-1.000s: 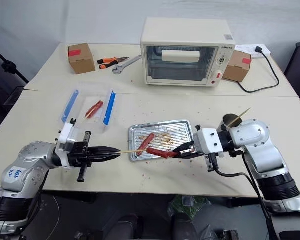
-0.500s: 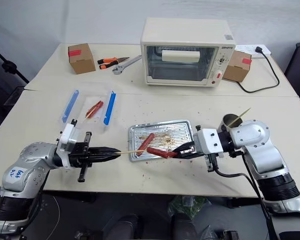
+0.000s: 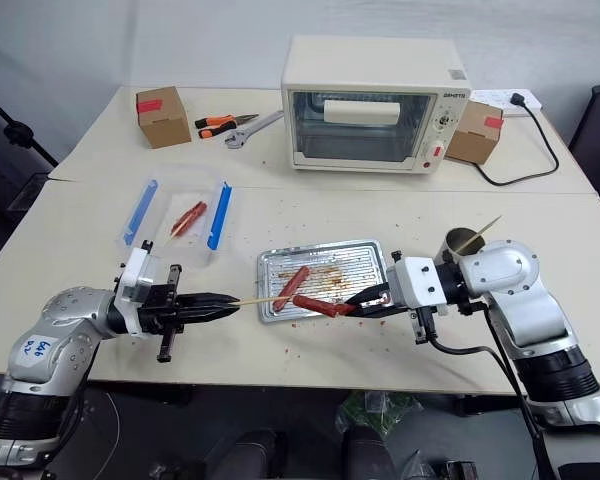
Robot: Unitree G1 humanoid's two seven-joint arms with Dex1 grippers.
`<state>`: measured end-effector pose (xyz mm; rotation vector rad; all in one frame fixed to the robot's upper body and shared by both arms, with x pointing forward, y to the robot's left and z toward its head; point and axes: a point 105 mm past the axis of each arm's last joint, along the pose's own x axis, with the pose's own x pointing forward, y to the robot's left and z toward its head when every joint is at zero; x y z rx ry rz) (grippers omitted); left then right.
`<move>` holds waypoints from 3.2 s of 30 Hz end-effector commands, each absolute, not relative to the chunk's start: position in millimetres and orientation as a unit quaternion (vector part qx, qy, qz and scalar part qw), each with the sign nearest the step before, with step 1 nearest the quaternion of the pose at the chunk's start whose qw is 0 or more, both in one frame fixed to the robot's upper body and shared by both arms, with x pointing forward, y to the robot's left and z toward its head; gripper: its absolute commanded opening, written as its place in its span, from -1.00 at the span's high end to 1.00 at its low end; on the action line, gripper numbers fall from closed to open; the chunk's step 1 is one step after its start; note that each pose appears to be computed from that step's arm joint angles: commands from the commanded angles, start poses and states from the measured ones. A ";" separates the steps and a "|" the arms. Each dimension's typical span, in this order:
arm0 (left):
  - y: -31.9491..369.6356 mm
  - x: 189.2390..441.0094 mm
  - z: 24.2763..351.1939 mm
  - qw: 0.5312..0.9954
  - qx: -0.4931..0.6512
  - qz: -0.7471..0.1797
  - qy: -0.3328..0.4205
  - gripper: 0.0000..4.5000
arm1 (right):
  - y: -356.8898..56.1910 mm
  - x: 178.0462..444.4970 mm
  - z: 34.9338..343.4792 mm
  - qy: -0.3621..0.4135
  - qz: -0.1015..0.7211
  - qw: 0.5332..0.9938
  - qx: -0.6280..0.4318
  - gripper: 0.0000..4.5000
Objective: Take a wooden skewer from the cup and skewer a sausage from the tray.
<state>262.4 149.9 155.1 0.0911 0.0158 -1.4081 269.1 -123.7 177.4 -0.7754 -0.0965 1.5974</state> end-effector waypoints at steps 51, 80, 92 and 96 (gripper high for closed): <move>96.9 258.4 155.9 0.704 0.039 -0.708 -0.017 1.00 | -96.9 261.2 190.7 -0.055 0.712 0.614 -0.337 0.90; 235.5 340.8 202.7 0.965 -0.104 -0.187 -0.150 1.00 | -156.7 243.8 221.7 -0.175 0.487 0.855 -0.029 -0.99; 241.0 379.2 191.5 0.981 -0.103 -0.117 -0.118 0.49 | -128.8 236.5 222.8 -0.243 0.469 0.845 -0.084 -1.00; 233.5 368.9 204.6 0.972 -0.076 -0.174 -0.137 -0.07 | -133.8 235.9 216.7 -0.224 0.470 0.849 -0.091 -1.00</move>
